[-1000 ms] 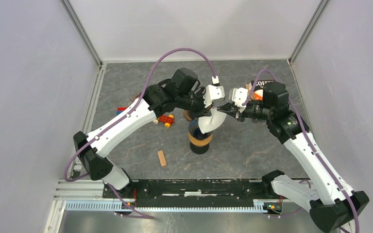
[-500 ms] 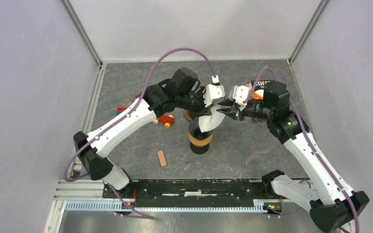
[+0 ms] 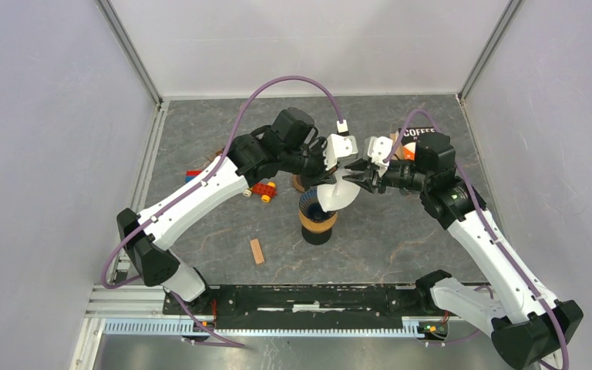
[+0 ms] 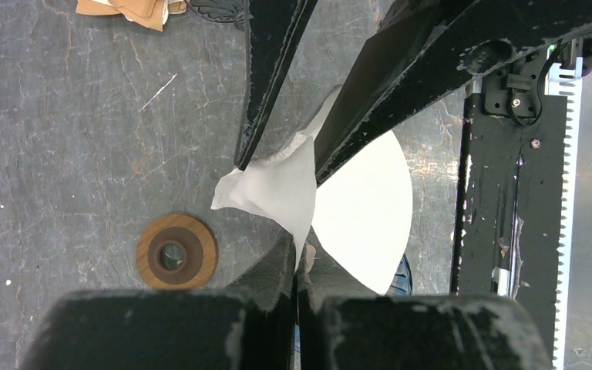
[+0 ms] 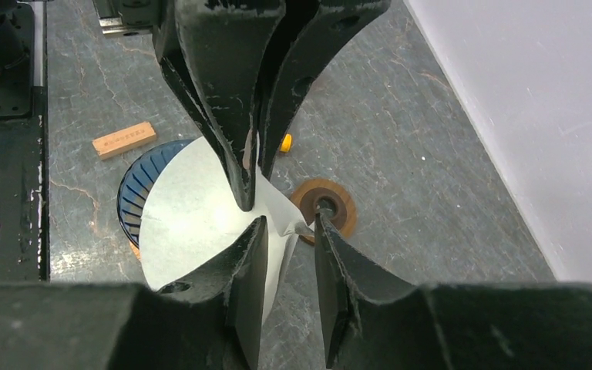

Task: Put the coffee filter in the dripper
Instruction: Pick up the coffee filter from the coffee filter holder.

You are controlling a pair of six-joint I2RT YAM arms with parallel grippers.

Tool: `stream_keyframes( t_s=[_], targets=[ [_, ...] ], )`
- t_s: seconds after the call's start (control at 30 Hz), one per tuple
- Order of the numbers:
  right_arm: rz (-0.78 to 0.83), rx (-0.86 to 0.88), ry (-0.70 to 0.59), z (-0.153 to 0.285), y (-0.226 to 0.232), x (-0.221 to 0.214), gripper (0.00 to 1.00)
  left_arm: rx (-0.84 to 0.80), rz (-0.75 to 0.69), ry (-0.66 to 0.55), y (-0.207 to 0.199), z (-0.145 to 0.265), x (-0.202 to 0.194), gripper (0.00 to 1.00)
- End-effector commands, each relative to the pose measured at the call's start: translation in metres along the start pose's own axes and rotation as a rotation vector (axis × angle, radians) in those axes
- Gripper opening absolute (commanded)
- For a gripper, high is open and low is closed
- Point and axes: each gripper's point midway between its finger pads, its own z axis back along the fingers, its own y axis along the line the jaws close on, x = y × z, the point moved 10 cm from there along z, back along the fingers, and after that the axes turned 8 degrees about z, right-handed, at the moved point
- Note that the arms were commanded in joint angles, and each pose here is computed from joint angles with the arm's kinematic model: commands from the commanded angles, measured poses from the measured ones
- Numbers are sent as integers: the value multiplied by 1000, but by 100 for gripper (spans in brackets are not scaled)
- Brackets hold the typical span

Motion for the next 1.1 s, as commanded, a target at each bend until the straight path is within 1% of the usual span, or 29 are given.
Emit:
stream_keyframes(
  t_s=[0.0, 0.27, 0.4, 0.5, 0.53, 0.6, 0.63, 0.67, 0.73, 0.77, 0.8, 0.83, 0.93, 1.0, 1.07],
  targets=[
    [2, -3, -40, -3, -2, 5, 34, -25, 18, -51, -2, -1, 11, 2],
    [-9, -6, -32, -6, -2, 2, 29, -29, 19, -53, -3, -3, 13, 2],
    [-1, -26, -13, -4, -4, 2, 22, -19, 16, -54, -2, -1, 13, 2],
    [4, -40, -12, -3, -6, 6, 11, 11, 17, -59, -1, 1, 14, 3],
    [2, -46, -13, -2, -7, 7, 7, 25, 17, -60, 0, 2, 15, 5],
    [-6, -63, -14, -2, -9, 10, 0, 62, 18, -67, 2, 5, 16, 12],
    [-15, -74, -15, -2, -10, 11, 0, 80, 25, -73, 2, 7, 16, 15],
    [-27, -83, -19, -2, -11, 12, 0, 104, 31, -86, 3, 9, 17, 20],
    [-69, -93, -31, -3, -11, 14, 0, 145, 50, -108, 3, 12, 17, 34],
    [-82, -107, -38, -3, -13, 16, 0, 175, 63, -119, 4, 13, 17, 45],
    [-100, -123, -41, -3, -15, 18, 0, 203, 85, -132, 4, 15, 16, 53],
    [-120, -134, -41, -4, -17, 20, 0, 228, 99, -144, 4, 17, 16, 58],
    [-165, -180, -44, -5, -25, 26, 0, 286, 143, -151, 5, 22, 15, 70],
    [-189, -208, -42, -7, -31, 29, 0, 324, 177, -156, 6, 23, 15, 73],
    [-208, -219, -45, -8, -36, 33, 0, 378, 200, -165, 10, 25, 16, 74]
  ],
)
